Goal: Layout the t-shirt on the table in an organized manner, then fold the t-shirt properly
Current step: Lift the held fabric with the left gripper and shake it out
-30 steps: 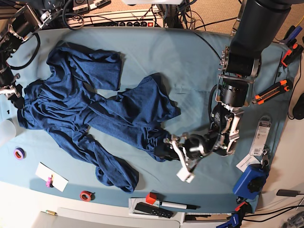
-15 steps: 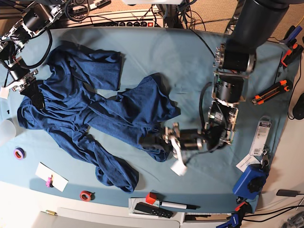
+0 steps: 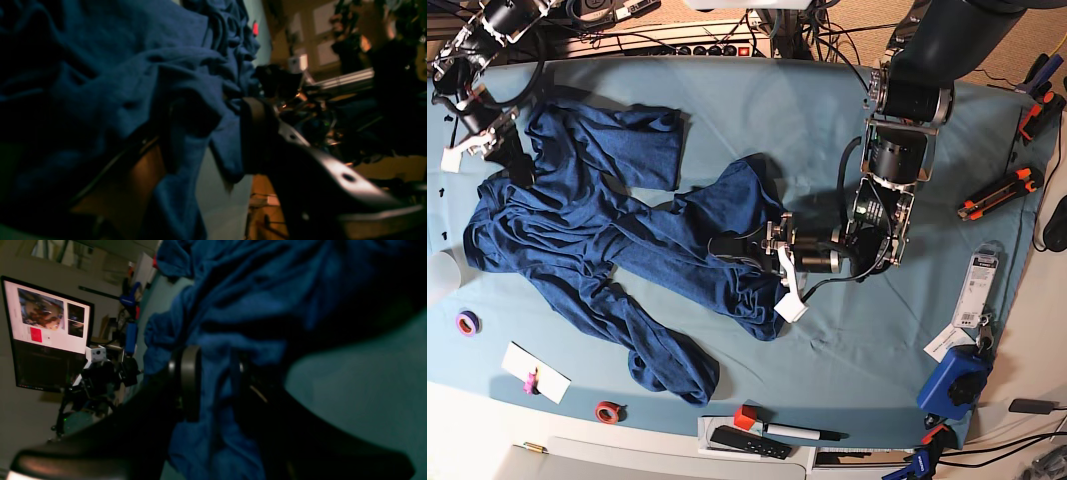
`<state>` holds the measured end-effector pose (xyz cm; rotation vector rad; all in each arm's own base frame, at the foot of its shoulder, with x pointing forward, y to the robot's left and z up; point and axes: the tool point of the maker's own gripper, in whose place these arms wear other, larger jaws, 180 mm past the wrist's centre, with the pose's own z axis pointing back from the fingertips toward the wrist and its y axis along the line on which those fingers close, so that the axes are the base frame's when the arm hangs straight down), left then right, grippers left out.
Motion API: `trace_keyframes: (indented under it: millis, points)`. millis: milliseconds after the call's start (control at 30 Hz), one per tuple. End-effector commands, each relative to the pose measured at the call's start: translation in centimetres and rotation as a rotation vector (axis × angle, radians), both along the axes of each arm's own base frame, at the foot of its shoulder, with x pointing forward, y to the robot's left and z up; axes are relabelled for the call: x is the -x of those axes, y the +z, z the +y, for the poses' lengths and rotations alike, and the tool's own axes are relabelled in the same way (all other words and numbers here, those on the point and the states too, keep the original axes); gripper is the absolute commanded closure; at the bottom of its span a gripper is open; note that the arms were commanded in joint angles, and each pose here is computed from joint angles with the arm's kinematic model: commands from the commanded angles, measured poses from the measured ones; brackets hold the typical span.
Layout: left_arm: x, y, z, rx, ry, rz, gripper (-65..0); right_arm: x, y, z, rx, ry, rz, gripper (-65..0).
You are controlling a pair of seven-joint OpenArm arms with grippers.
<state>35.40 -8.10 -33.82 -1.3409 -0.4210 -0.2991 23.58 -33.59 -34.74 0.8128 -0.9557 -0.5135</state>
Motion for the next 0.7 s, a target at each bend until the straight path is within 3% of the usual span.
trace_keyframes:
  millis: [0, 233, 400, 667]
  points:
    - [-1.2, 2.3, -0.3, 0.049, 0.007, -0.047, -27.2, -0.6, 1.8, -1.0, 0.026, -0.009, -0.052, -15.9]
    - [-0.1, 2.4, -0.4, 0.057, -0.050, -0.029, -27.2, -0.1, 0.9, -1.4, 0.055, -0.018, -0.010, -15.9]
    - [-0.3, 2.1, 0.2, 0.044, -0.041, -0.029, -27.2, -0.1, 0.8, -5.0, 0.150, -0.167, -0.004, -15.9]
    - [-0.5, 1.8, 1.0, 0.030, -0.031, -0.029, -27.2, 0.3, 2.3, -8.5, 0.197, -0.305, -0.045, -16.1]
